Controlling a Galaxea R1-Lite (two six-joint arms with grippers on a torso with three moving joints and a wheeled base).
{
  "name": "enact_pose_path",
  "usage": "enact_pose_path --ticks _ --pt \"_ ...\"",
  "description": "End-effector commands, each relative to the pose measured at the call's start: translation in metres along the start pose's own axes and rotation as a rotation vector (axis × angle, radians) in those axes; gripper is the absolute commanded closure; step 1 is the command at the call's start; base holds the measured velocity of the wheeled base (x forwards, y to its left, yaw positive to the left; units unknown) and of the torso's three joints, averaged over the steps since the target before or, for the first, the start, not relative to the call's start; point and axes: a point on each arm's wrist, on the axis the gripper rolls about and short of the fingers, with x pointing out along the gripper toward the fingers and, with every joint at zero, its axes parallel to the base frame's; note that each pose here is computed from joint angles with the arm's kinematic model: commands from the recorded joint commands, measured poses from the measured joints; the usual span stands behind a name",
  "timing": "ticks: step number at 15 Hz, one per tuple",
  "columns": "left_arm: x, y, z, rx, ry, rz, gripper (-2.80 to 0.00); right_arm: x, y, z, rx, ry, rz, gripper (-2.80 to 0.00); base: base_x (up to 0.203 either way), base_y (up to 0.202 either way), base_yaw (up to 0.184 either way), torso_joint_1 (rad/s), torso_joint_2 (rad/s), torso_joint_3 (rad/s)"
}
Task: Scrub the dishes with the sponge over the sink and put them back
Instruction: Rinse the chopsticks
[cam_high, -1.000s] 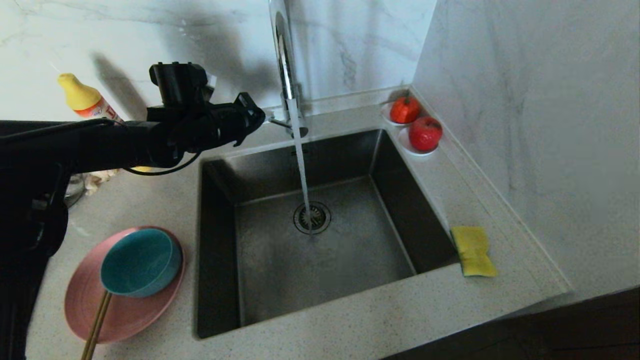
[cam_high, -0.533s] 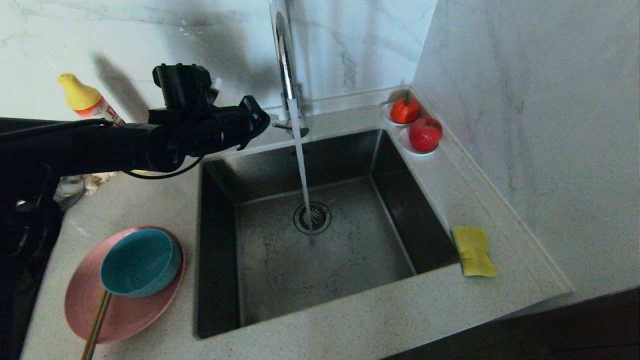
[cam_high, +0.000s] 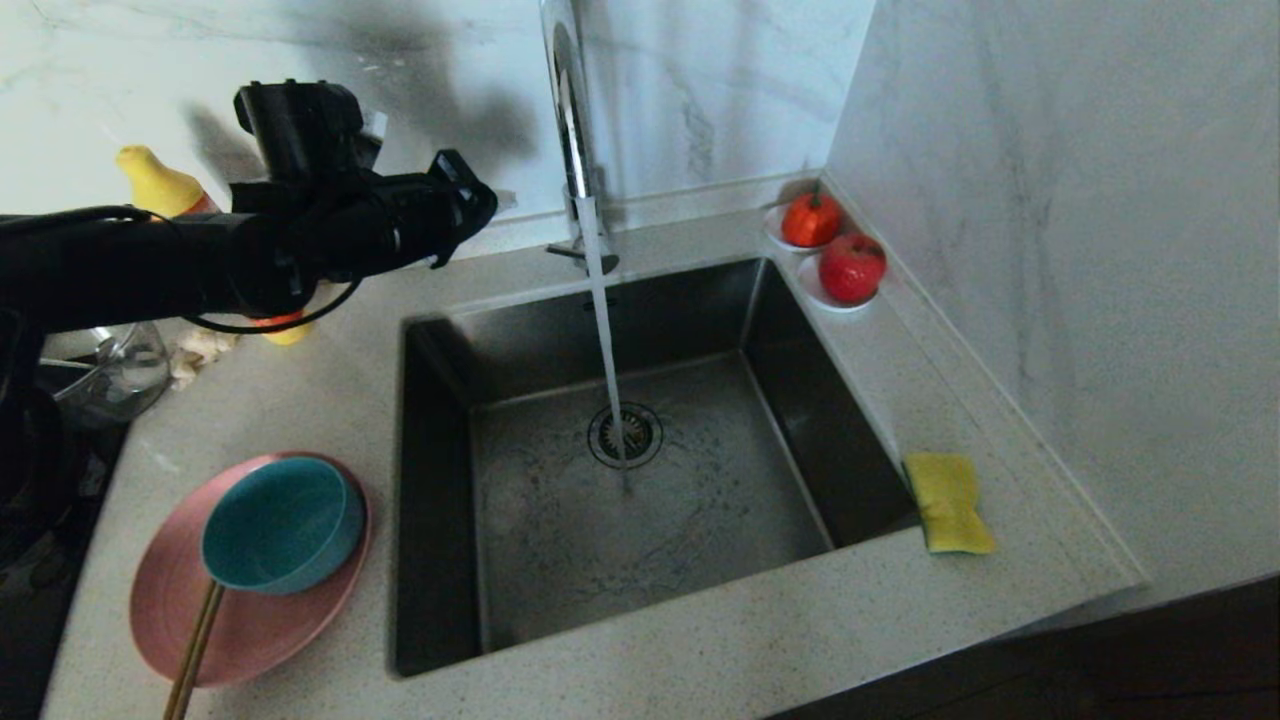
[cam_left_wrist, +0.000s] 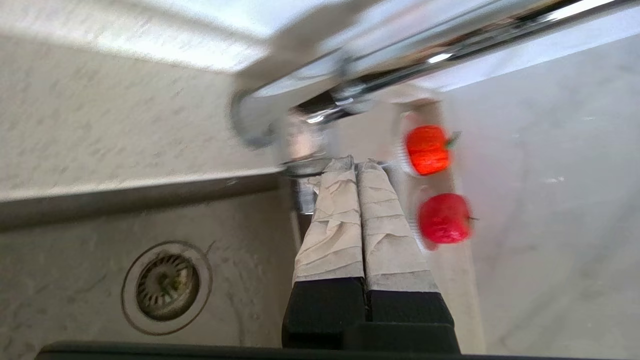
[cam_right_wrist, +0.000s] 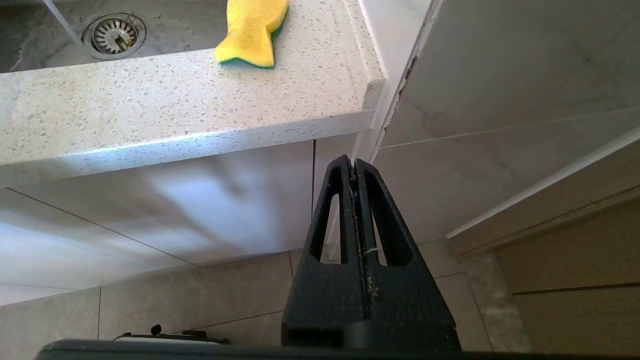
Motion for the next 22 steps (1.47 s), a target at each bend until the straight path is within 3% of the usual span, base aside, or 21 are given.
enact_pose_path --ticks 1,2,4,6,7,10,12,16,22 --pt "-0.027 -0.023 0.020 0.025 -0.039 -0.021 0.00 0.000 0.000 0.000 0.000 0.000 0.000 0.00 0.000 0.000 0.000 0.000 0.00 0.000" --pt "-0.037 -0.032 0.024 0.048 -0.028 -0.010 0.00 0.000 0.000 0.000 0.000 -0.001 0.001 0.00 0.000 0.000 0.000 0.000 0.00 0.000" --pt "-0.057 -0.045 0.027 0.178 0.006 0.077 0.00 0.000 0.000 0.000 0.000 0.000 0.001 0.00 0.000 0.000 0.000 0.000 0.00 0.000" --pt "-0.077 -0.063 0.029 0.297 -0.042 0.249 0.00 0.000 0.000 0.000 -0.001 0.000 0.001 0.00 0.000 0.000 0.000 0.000 0.00 0.000" --pt "-0.090 -0.077 0.031 0.332 -0.074 0.296 0.00 0.000 0.000 0.000 0.000 0.000 0.001 0.00 0.000 0.000 0.000 0.000 0.00 0.000" --pt "-0.149 -0.119 0.035 0.405 -0.133 0.323 0.00 0.000 0.000 0.000 0.000 -0.002 0.000 0.00 0.000 0.000 0.000 0.000 0.00 0.000" --pt "-0.198 -0.136 0.027 0.453 -0.136 0.333 0.00 0.000 0.000 0.000 -0.001 -0.001 0.000 0.00 0.000 0.000 0.000 0.000 0.00 0.000" --pt "-0.281 -0.136 -0.001 0.529 -0.171 0.465 0.00 0.000 0.000 0.000 -0.001 0.000 0.001 0.00 0.000 0.000 0.000 0.000 0.00 0.000" --pt "-0.367 -0.105 -0.055 0.581 -0.210 0.638 0.00 0.000 0.000 0.000 0.000 0.000 0.001 0.00 0.000 0.000 0.000 0.000 0.00 0.000"
